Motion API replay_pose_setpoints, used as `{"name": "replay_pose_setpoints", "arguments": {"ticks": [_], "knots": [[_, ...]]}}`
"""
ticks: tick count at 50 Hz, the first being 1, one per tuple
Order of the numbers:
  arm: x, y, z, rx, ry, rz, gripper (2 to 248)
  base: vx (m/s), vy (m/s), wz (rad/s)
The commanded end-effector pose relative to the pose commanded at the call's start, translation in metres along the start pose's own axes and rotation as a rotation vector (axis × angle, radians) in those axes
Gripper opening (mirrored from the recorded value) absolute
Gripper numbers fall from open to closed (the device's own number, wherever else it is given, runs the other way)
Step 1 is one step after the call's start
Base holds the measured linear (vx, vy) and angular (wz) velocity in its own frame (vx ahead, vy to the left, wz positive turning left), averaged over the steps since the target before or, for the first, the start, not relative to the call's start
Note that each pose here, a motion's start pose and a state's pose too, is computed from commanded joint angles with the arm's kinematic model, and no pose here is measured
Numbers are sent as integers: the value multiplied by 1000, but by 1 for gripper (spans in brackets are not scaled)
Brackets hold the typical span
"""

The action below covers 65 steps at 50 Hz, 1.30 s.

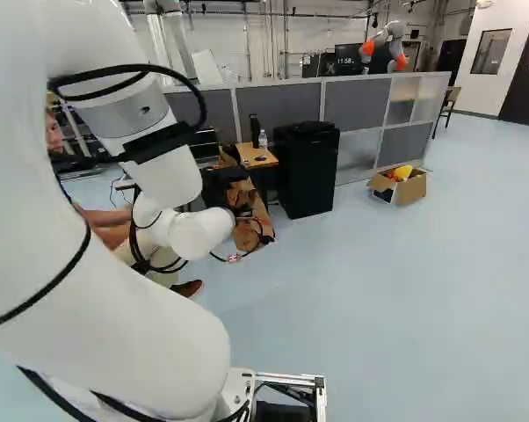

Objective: Pick up the grocery bag from the ground

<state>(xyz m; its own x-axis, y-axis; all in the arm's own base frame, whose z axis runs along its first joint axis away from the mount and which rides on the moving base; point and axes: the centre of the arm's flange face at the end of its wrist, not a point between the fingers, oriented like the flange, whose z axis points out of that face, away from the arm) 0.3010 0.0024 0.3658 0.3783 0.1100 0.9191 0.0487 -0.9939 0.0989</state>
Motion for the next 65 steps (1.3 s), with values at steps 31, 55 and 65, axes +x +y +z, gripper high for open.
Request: {"name": "replay_pose_setpoints", "arguments": {"ticks": [31,55,65], "knots": [[-11,1,-26,-10,54,101,22,0,0,0],[-12,1,-28,-11,59,110,22,0,0,0],[-12,1,-28,-11,59,110,22,0,0,0]]}}
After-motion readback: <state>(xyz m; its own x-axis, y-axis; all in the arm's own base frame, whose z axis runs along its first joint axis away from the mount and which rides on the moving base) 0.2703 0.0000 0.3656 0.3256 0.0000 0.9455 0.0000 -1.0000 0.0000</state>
